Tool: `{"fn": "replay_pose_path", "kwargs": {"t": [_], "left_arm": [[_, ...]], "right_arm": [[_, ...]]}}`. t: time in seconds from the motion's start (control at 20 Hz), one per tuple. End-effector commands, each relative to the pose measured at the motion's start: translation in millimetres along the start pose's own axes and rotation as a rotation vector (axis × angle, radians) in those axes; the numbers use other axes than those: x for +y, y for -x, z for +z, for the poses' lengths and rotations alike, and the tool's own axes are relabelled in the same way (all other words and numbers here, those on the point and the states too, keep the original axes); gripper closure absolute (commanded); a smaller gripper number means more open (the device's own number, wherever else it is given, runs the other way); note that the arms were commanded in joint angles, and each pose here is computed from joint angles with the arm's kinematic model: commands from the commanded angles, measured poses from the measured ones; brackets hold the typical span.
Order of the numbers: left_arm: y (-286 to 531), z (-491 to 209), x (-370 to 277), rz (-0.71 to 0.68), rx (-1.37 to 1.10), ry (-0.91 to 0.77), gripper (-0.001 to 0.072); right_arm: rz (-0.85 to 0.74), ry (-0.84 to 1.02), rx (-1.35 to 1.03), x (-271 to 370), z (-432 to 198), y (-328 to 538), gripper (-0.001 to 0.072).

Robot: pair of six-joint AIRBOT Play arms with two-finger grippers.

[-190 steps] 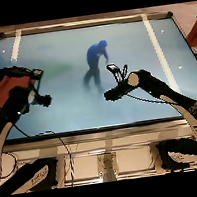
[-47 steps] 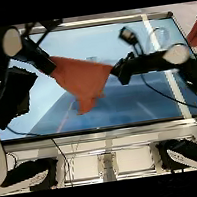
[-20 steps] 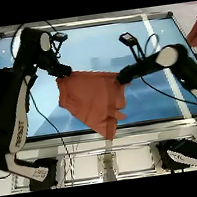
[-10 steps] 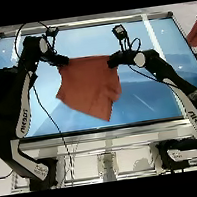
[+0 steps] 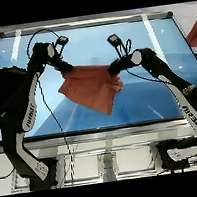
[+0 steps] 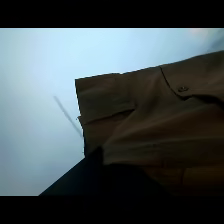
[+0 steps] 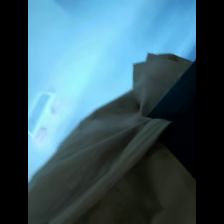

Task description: Fold the clothes and pants, and hang the long-sleeved shirts on hangers.

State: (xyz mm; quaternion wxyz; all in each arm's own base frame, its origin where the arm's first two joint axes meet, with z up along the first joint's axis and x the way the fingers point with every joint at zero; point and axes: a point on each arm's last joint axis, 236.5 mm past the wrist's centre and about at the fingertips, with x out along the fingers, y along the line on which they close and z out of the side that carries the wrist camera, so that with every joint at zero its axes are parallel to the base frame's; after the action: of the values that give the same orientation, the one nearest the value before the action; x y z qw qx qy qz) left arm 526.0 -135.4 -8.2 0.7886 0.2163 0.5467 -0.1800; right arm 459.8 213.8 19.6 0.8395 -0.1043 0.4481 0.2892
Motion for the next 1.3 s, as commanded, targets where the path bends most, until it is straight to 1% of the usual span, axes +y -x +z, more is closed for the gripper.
{"fn": "replay_pose_path", "kwargs": {"t": [0.0,0.1,0.25,0.4,0.5,0.55,0.6,0.8,1.0,1.15,1.25], "left_arm": [[1,-29,14,0.035,0.116,-0.084,0.0679],[5,-39,23,0.049,0.147,-0.124,0.0679],[8,-55,23,0.026,0.183,-0.18,0.0678],[5,-83,7,-0.046,0.254,-0.262,0.0671],[1,-101,-9,-0.12,0.291,-0.31,0.0664],[0,-112,-12,-0.139,0.327,-0.328,0.0572],[-1,-122,-16,-0.158,0.361,-0.334,0.0526],[7,-147,-12,-0.202,0.439,-0.321,0.0527],[40,-142,-1,-0.178,0.387,-0.339,0.0527],[67,-138,11,-0.14,0.333,-0.319,0.0526],[81,-136,17,-0.12,0.301,-0.302,0.0527]], "right_arm": [[0.247,0.004,0.206,57,-48,11,0.0711],[0.34,-0.005,0.271,83,-61,20,0.071],[0.416,0.052,0.386,119,-89,25,0.071],[0.449,0.077,0.488,141,-121,23,0.0709],[0.442,0.064,0.539,142,-135,23,0.0709],[0.451,0.063,0.56,143,-141,26,0.0707],[0.464,0.065,0.586,145,-146,30,0.0707],[0.56,0.077,0.675,170,-160,51,0.0707],[0.663,0.121,0.742,206,-171,70,0.0706],[0.721,0.174,0.761,238,-177,78,0.0706],[0.791,0.199,0.77,267,-181,89,0.0706]]}}
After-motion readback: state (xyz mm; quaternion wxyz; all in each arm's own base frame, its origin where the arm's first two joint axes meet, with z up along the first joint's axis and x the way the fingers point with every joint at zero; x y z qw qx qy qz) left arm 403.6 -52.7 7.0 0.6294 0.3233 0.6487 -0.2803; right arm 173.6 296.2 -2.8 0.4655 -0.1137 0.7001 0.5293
